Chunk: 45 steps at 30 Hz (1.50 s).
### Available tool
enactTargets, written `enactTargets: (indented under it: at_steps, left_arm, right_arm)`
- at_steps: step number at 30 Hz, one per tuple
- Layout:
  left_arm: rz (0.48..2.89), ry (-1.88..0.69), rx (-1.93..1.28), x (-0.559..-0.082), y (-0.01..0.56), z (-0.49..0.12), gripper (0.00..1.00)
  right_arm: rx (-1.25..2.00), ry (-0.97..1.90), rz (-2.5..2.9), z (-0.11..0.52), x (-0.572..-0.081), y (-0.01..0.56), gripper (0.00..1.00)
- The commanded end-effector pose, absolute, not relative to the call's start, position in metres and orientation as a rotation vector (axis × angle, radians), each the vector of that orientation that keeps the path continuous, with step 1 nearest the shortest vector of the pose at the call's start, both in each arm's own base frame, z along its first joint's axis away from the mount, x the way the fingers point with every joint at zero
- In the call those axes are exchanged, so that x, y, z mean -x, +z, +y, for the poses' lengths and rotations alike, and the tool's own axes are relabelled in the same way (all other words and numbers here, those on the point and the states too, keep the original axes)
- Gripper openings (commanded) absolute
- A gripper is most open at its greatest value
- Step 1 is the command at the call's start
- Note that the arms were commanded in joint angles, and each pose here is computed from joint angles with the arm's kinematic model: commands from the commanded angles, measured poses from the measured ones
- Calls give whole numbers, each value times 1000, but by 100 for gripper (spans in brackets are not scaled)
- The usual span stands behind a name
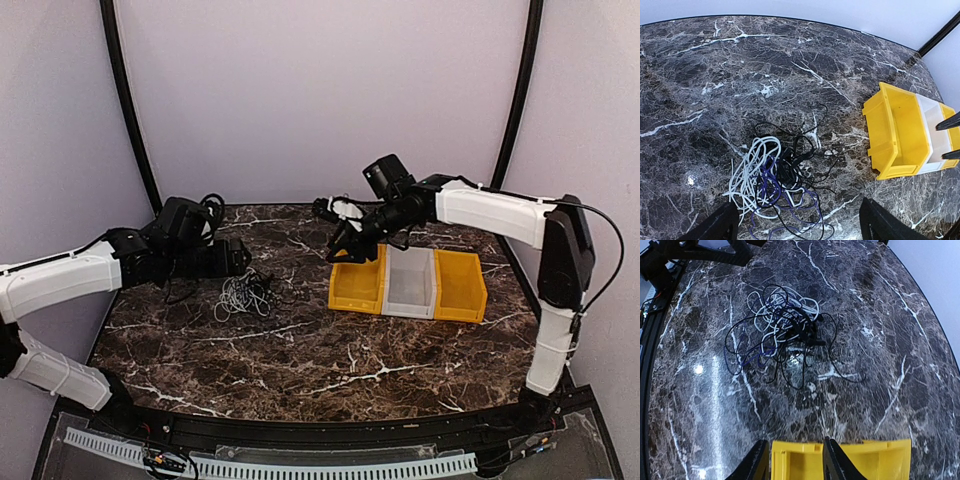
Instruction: Untangle the cables
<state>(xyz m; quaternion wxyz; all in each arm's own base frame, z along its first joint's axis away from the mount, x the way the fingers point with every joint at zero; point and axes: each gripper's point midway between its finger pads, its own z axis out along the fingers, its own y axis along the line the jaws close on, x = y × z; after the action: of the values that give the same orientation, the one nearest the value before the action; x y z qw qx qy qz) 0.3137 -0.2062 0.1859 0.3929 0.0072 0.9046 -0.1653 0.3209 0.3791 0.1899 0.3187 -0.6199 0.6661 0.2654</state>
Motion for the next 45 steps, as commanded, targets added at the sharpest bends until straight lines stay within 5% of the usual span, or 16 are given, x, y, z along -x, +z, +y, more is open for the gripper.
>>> enactTargets:
  at_steps: [1, 21, 27, 33, 45]
  left_arm:
    - [2239, -411, 75, -319, 193, -194, 86]
    - [2211, -572, 85, -302, 182, -196, 83]
    - [2206, -586, 55, -300, 180, -198, 83]
    - [2169, -567, 36, -297, 183, -192, 83]
    - [1984, -655, -107, -290, 189, -201, 82]
  right_arm:
    - [1634, 796, 1804, 427, -323, 176, 40]
    - [1619, 880, 1985, 494, -339, 89, 43]
    - [1621, 873, 1982, 502, -338, 85, 32]
    - [1642, 878, 1958, 507, -330, 95, 0]
    - [1704, 925, 1768, 499, -276, 186, 0]
